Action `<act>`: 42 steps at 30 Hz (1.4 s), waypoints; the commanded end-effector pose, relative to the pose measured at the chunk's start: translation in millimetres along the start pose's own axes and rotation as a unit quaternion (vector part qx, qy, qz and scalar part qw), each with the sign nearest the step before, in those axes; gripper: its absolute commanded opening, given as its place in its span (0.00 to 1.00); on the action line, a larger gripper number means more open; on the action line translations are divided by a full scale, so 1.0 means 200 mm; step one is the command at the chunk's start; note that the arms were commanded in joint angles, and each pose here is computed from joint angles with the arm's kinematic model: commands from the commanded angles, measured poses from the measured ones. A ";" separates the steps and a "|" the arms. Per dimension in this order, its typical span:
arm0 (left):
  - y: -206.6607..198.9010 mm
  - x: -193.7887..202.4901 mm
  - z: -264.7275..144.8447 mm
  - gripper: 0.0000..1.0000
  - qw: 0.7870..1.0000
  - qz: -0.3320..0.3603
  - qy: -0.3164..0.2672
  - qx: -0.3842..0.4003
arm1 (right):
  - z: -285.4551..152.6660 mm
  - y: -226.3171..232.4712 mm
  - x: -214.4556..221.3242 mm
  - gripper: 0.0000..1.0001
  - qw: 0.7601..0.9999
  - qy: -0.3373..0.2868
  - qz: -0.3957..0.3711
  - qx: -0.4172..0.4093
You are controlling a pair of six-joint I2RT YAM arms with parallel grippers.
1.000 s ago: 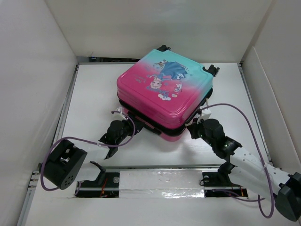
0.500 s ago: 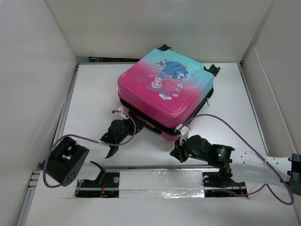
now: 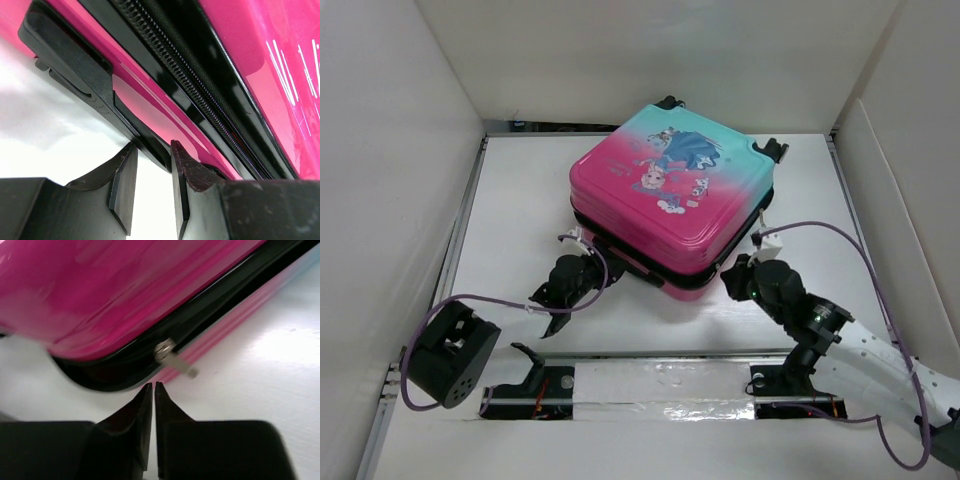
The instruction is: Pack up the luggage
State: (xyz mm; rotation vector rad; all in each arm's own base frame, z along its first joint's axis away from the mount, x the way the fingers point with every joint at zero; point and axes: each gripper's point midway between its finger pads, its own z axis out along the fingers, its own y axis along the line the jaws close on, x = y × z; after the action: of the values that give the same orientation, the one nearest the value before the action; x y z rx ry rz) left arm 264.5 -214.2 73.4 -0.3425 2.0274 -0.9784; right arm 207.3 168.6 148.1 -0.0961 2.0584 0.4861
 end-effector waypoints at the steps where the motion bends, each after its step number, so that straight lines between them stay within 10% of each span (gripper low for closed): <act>1: -0.24 -0.09 -0.04 0.07 0.995 0.059 -0.019 0.081 | 0.02 -0.03 -0.10 0.26 0.999 -0.021 -0.027 -0.008; 7: -0.22 -0.06 -0.05 0.40 0.995 0.074 0.004 0.071 | 0.09 -0.05 -0.12 0.33 0.998 -0.016 -0.047 -0.022; 16: -0.20 -0.05 -0.09 0.59 0.994 0.097 0.024 0.052 | 0.08 0.04 -0.10 0.36 0.995 -0.015 -0.059 -0.078; 42: -0.21 0.06 -0.04 0.53 0.992 0.074 0.069 0.075 | 0.15 0.08 0.07 0.34 0.992 0.018 -0.027 -0.124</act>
State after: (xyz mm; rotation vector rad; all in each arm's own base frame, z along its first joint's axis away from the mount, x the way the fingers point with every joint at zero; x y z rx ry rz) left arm 238.3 -230.2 75.0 -0.0686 2.1458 -0.9955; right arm 227.5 190.9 138.4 -0.2822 1.9981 0.6530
